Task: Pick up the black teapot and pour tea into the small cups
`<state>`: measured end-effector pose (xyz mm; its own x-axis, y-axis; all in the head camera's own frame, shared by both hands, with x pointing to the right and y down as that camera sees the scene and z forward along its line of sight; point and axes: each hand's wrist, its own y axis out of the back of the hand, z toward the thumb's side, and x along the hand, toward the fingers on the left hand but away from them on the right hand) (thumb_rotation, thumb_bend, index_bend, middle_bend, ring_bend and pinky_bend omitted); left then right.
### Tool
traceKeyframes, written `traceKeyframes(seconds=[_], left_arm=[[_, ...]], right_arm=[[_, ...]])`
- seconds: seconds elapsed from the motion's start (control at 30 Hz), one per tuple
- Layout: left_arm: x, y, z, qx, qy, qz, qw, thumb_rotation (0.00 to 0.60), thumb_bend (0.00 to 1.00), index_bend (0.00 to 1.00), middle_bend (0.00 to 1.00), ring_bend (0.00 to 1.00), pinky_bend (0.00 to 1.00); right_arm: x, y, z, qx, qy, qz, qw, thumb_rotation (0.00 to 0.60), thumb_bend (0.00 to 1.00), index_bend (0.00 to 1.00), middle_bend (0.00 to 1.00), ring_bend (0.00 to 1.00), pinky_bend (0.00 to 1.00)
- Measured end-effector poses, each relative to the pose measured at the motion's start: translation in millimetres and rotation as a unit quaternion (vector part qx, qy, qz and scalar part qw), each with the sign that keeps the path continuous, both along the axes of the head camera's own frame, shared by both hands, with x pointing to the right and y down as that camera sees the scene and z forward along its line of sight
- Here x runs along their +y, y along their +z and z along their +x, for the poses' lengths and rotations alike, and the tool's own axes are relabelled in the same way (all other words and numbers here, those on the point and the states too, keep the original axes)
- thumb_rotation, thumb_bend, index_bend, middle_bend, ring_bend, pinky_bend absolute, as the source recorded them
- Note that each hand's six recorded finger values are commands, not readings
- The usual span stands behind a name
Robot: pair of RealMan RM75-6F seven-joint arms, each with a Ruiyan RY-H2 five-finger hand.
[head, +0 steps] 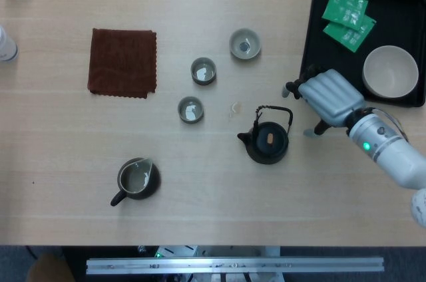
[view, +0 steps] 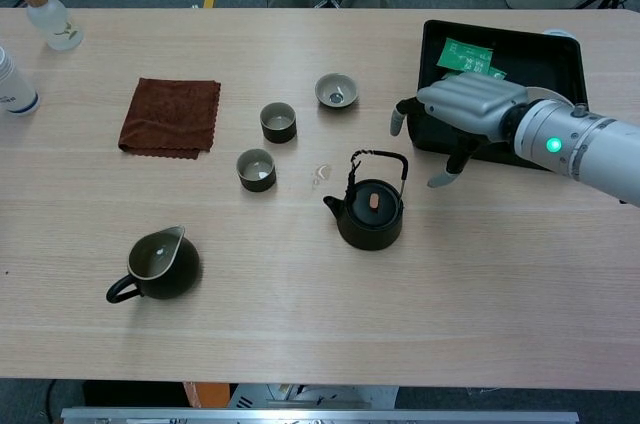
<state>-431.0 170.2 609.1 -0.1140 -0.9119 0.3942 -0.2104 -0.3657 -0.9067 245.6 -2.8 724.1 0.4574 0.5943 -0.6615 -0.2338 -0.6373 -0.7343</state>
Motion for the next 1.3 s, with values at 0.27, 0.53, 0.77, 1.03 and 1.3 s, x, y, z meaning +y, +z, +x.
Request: traceKeyframes(seconds=[0.27,0.53,0.77,1.03,1.3], left_arm=[[0,-3,0,-0.001,0.002,0.003,1.0000,0.592,0.30,0.16,0.11,0.11,0.13],[0,-2,0,-0.002,0.004,0.003,1.0000,0.582,0.30,0.16,0.11,0.11,0.13],[-1,-1,-1,-0.005,0.004,0.002,1.0000,0.580,0.30,0.16,0.11,0.11,0.13],[-1,0,-2,-0.006,0.004,0.001,1.0000,0.583,0.30,0.16,0.11,0.11,0.13],[0,0,-4,-0.007,0.001,0.001,1.0000,0.583,0.30,0.16,0.11,0.11,0.13]], right_arm=[[2,3,-11,-0.013,0.008,-0.014,0.9998,0.567,0.00,0.32,0.42,0.27,0.14],[-2,5,-24,-0.021,0.013,-0.019,0.9995,0.568,0.00,0.32,0.42,0.27,0.14],[-1,13,-34,-0.023,0.019,-0.038,0.9988,0.568,0.00,0.32,0.42,0.27,0.14],[-1,23,-43,-0.019,0.028,-0.062,0.9975,0.567,0.00,0.32,0.42,0.27,0.14],[5,32,-48,-0.016,0.031,-0.090,0.9953,0.568,0.00,0.32,0.42,0.27,0.14]])
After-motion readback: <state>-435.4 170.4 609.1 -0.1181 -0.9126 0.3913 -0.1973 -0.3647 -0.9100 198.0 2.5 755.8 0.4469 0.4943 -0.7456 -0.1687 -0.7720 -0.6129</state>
